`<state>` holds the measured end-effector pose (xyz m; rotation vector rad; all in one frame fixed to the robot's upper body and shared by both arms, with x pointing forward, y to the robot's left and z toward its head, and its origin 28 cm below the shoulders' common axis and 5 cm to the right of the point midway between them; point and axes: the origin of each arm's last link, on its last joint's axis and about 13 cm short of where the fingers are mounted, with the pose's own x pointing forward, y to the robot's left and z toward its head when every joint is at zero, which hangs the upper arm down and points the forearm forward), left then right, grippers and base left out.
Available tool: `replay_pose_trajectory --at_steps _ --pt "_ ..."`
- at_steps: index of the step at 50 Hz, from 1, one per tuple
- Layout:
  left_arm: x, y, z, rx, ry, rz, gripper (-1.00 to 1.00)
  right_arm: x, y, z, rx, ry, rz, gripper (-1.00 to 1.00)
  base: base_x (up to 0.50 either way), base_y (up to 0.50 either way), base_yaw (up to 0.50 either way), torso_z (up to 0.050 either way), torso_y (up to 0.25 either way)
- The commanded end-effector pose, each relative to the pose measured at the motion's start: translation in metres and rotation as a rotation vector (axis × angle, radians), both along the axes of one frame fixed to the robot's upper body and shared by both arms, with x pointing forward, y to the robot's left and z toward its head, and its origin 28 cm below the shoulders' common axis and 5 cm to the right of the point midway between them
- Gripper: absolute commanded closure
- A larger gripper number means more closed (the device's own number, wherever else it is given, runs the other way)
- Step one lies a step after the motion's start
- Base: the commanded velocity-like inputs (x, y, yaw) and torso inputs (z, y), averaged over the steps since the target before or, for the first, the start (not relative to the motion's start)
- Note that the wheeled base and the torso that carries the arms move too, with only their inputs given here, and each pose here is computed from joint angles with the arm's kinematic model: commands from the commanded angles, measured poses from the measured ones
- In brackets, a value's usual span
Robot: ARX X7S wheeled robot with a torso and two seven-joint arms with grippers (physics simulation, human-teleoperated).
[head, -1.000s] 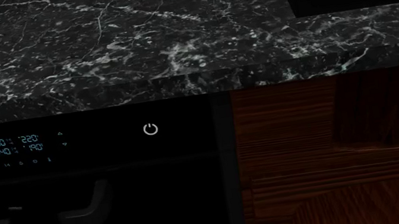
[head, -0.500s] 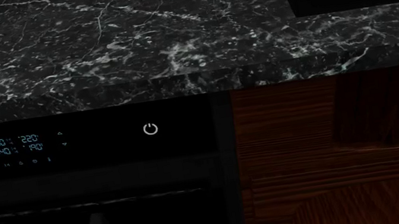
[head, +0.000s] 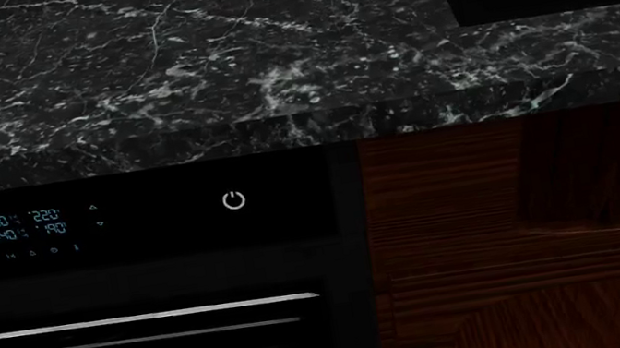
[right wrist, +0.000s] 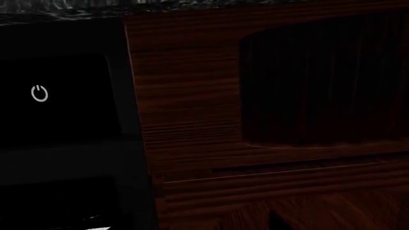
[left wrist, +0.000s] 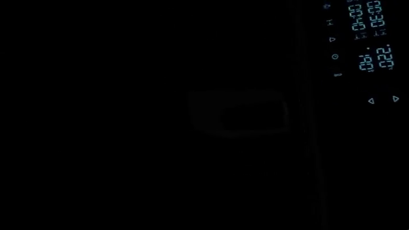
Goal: Open the dishwasher door
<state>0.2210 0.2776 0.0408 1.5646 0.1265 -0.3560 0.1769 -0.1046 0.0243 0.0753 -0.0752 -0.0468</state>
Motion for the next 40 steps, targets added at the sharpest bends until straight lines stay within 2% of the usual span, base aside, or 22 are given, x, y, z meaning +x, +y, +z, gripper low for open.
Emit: replay_pose_trajectory --at_steps 1,11,40 --pt "-0.025 -0.005 -0.004 -0.059 0.030 0.009 1.00 -0.001 -0.001 -0.003 0.005 0.000 -0.001 -1.00 0.00 0.00 0.00 0.000 0.000" --pt "-0.050 -0.008 -0.011 -0.086 0.074 0.016 1.00 0.000 -0.003 -0.001 0.007 -0.004 -0.015 -1.00 0.00 0.00 0.00 0.002 0.000" --pt "-0.101 -0.008 -0.034 -0.122 0.184 0.045 1.00 -0.001 -0.008 0.002 0.007 -0.014 -0.039 -1.00 0.00 0.00 0.00 0.000 0.000"
